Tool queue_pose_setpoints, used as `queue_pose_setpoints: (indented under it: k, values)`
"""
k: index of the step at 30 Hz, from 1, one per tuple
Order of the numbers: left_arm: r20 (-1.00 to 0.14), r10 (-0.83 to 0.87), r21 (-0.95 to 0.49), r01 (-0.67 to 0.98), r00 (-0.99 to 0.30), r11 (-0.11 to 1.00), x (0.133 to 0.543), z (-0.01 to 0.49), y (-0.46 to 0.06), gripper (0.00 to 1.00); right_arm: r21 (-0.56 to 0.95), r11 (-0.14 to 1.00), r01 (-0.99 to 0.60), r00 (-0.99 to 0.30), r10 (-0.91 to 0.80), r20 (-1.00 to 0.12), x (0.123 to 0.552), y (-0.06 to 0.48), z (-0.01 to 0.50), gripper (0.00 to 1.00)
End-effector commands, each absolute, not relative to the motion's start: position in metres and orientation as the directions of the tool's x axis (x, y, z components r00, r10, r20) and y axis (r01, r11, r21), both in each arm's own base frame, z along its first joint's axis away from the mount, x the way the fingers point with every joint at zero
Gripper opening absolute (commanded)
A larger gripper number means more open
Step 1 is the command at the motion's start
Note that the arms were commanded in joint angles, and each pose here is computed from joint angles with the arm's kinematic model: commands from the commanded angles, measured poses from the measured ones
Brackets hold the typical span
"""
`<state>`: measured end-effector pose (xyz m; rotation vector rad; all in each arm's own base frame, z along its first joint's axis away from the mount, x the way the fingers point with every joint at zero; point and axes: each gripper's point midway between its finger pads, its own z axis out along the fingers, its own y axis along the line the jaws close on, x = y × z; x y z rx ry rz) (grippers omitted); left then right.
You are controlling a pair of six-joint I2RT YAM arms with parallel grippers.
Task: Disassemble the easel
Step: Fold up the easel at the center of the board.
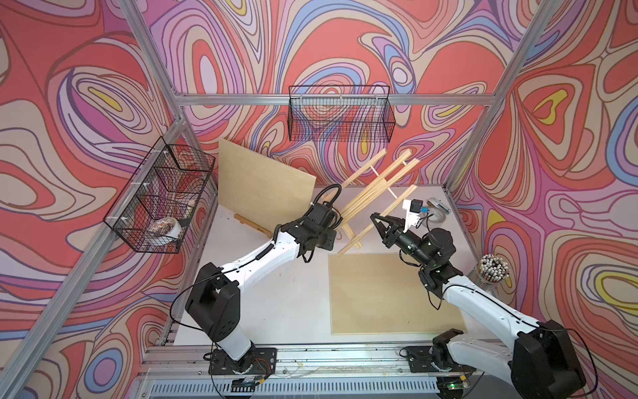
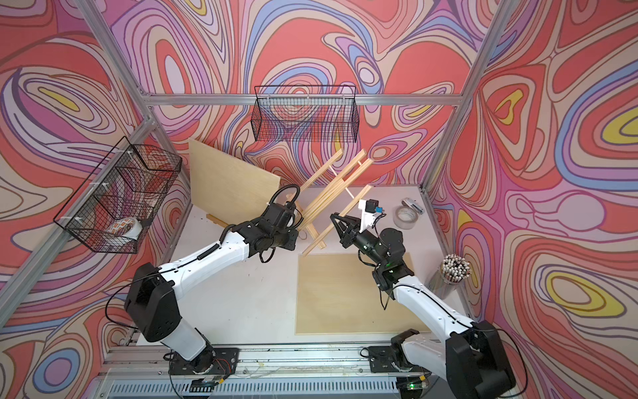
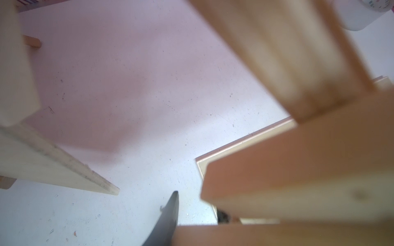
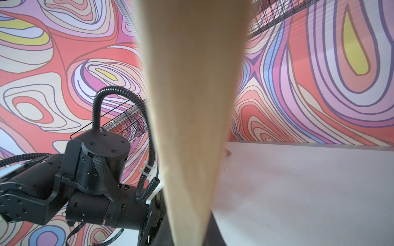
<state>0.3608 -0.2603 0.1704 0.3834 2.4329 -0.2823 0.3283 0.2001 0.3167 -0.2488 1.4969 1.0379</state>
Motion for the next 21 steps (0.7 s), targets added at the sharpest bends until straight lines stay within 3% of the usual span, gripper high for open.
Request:
queue_pose_setpoints:
  k: [1,15,21]
  values:
    - [-0.665,0.158,-0.151,0.338,-0.730,0.929,0.366,0.186,-0.265,0.32,0.430,0.536,-0.726,-0.209,0.424,-0.881,0.322,0.203,0.337,0.00]
    - [-0.738,0.067,-0.224,0.336,-0.672,0.915,0.344,0.233,-0.250,0.37,0.458,0.614,-0.643,-0.196,0.447,-0.873,0.333,0.182,0.329,0.00]
    - [-0.759,0.073,-0.245,0.387,-0.647,0.889,0.342,0.241,-0.259,0.37,0.484,0.565,-0.668,-0.235,0.457,-0.858,0.335,0.187,0.330,0.00]
